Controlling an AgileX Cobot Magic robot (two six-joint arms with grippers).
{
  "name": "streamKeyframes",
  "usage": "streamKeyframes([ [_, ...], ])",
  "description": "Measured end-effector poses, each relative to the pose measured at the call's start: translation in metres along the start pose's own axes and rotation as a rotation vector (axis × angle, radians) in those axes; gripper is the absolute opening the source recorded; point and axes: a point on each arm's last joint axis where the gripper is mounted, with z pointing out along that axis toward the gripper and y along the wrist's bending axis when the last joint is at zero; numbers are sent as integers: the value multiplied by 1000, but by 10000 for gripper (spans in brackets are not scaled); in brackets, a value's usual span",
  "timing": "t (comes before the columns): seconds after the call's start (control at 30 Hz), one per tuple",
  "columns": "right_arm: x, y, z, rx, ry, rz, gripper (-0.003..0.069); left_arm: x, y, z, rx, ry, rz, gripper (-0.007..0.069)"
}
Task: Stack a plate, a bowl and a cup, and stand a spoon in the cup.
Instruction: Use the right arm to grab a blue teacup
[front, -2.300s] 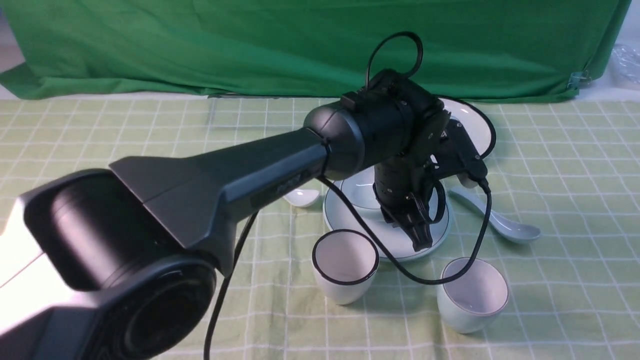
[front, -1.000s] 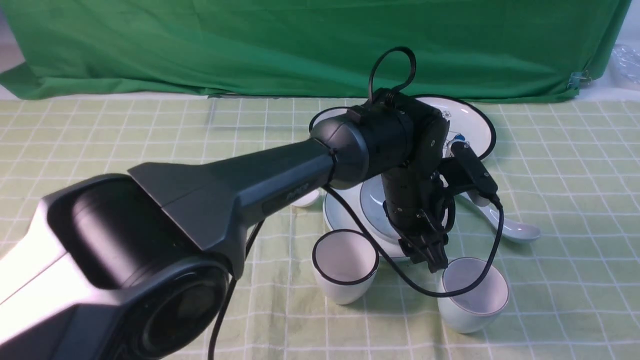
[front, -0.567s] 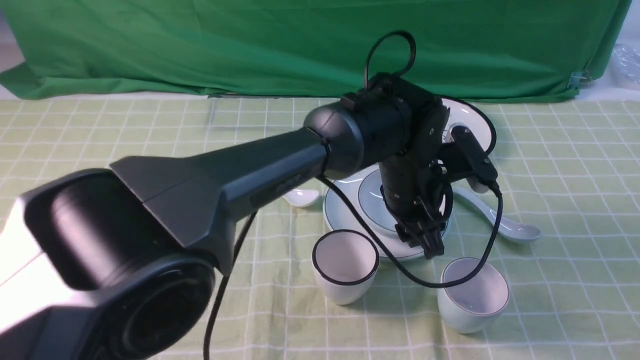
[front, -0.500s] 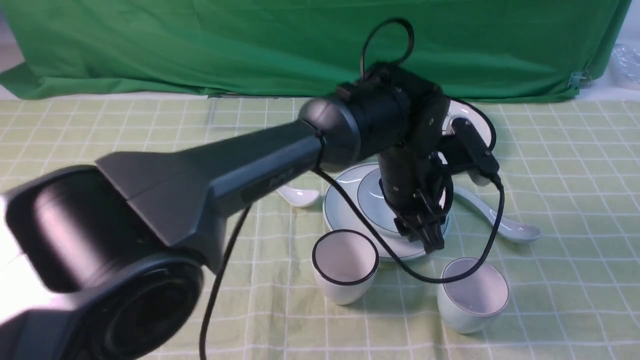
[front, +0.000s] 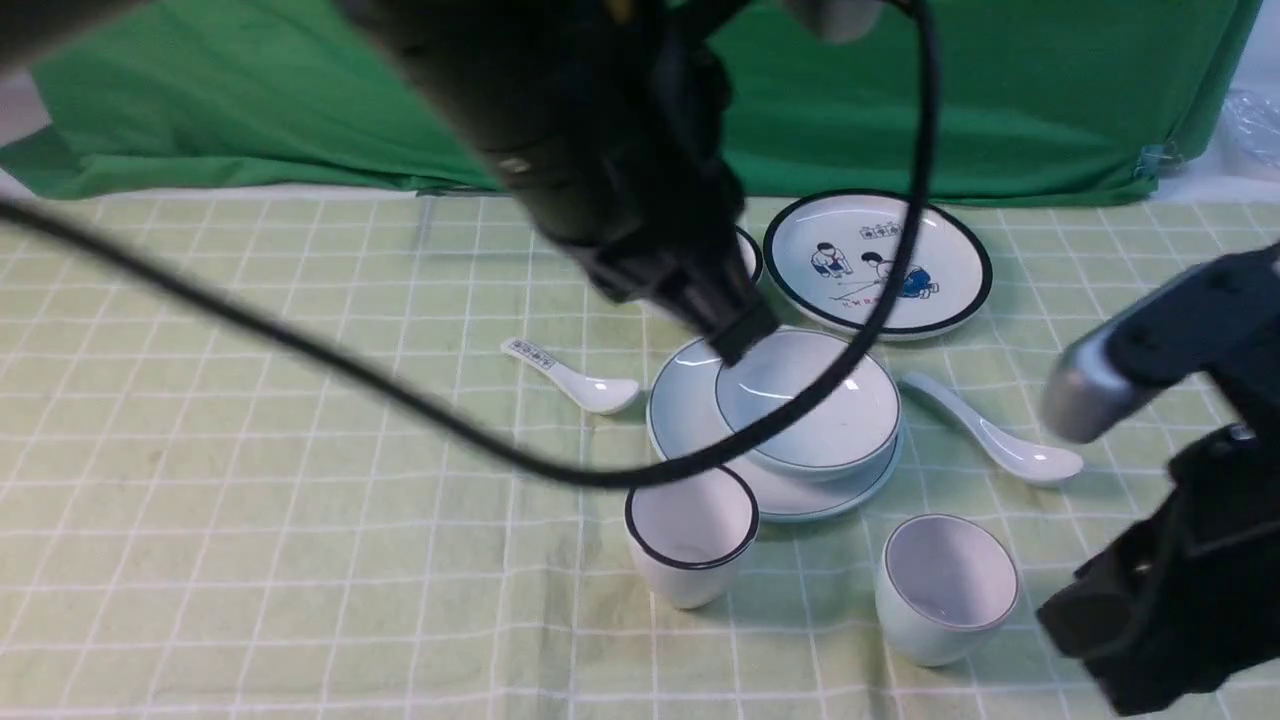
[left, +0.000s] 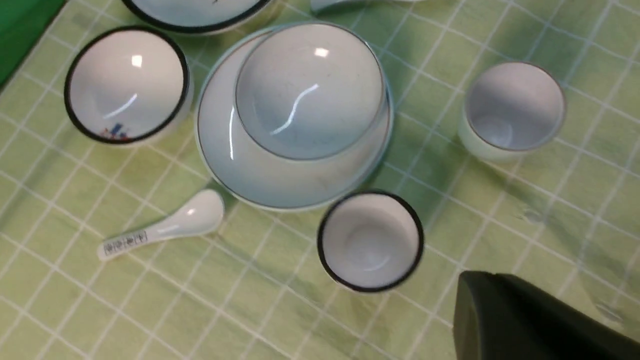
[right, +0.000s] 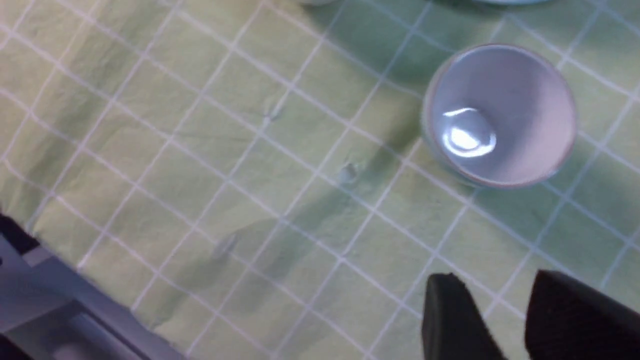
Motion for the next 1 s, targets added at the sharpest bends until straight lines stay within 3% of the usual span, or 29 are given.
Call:
streamKeyframes([
  [0.17, -25, 11, 51, -17, 126, -50, 419, 68, -19, -38, -8, -234, -74, 0],
  [0.23, -32, 9, 66, -2, 151, -59, 438, 85, -23, -44, -11, -317, -90, 0],
  [0.4, -49, 1, 101, 79, 204, -69, 428, 130, -33, -50, -33, -469, -118, 0],
  [0.6, -51, -5, 128, 96, 280, -59, 419, 138, -35, -52, -33, -488, -126, 0],
  [0.7, -50, -13, 139, 104, 311, -37, 358, 138, -35, -51, -32, -486, -128, 0],
  [0.8, -50, -17, 140, 108, 304, -35, 165, 139, -35, -51, -32, -485, -128, 0],
  [0.87, -52, -18, 136, 108, 300, -38, 88, 139, -35, -51, -32, -485, -128, 0],
  [1.0, -69, -16, 108, 108, 252, -39, 88, 139, -35, -51, -31, -483, -128, 0],
])
